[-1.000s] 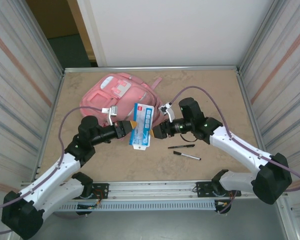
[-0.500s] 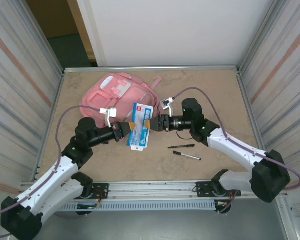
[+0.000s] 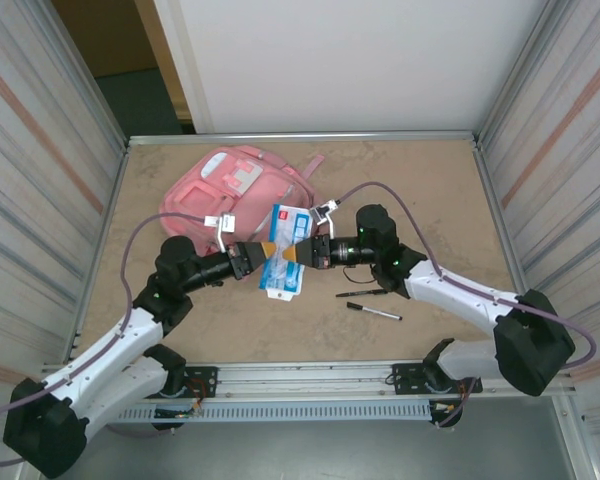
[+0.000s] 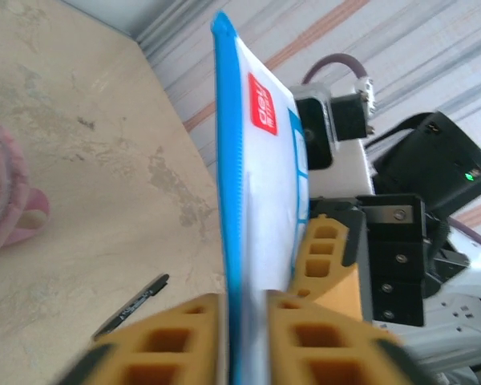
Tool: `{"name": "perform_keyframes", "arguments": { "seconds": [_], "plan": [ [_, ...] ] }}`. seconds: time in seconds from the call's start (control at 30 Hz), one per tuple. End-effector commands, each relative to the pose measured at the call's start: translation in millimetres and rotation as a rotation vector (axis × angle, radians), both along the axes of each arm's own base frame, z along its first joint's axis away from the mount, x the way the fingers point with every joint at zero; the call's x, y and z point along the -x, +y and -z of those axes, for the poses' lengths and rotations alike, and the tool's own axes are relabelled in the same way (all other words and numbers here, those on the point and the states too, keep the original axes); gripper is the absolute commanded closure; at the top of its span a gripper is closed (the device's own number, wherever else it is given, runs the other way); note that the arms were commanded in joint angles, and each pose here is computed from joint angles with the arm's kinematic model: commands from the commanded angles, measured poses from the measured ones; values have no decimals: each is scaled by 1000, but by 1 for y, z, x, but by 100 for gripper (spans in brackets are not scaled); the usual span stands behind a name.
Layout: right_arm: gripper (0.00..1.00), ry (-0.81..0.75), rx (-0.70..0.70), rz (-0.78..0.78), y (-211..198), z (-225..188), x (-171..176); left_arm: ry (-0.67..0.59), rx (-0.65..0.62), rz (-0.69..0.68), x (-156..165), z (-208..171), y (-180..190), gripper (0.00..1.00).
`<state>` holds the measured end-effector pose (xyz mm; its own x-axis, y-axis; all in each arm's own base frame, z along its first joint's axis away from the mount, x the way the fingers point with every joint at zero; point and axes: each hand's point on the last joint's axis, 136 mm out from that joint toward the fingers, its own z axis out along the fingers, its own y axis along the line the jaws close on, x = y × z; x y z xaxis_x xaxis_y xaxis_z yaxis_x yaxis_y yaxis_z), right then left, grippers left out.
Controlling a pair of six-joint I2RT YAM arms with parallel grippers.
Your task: Pack the student bag
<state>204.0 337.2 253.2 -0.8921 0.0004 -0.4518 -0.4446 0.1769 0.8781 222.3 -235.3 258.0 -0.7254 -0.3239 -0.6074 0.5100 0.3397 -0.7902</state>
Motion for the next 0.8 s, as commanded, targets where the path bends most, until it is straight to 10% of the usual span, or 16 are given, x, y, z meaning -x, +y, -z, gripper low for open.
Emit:
{"name": "perform_keyframes", "arguments": {
  "seconds": [0.0,0.37,0.57,0.77],
  "plan": [
    [100,-39,127,119,-19,4,-12,13,-66,-73,-9,9,11,57],
    [100,-28,554,616,-153,6,-21,-182,-579,-100,-14,29,20,34],
    [100,-56,575,785,-202,5,-4,-103,-884,-132,-49,67,29,33],
    [100,-97,574,892,-221,-8,-16,-152,-917,79,-70,90,-18,45]
  ]
}}
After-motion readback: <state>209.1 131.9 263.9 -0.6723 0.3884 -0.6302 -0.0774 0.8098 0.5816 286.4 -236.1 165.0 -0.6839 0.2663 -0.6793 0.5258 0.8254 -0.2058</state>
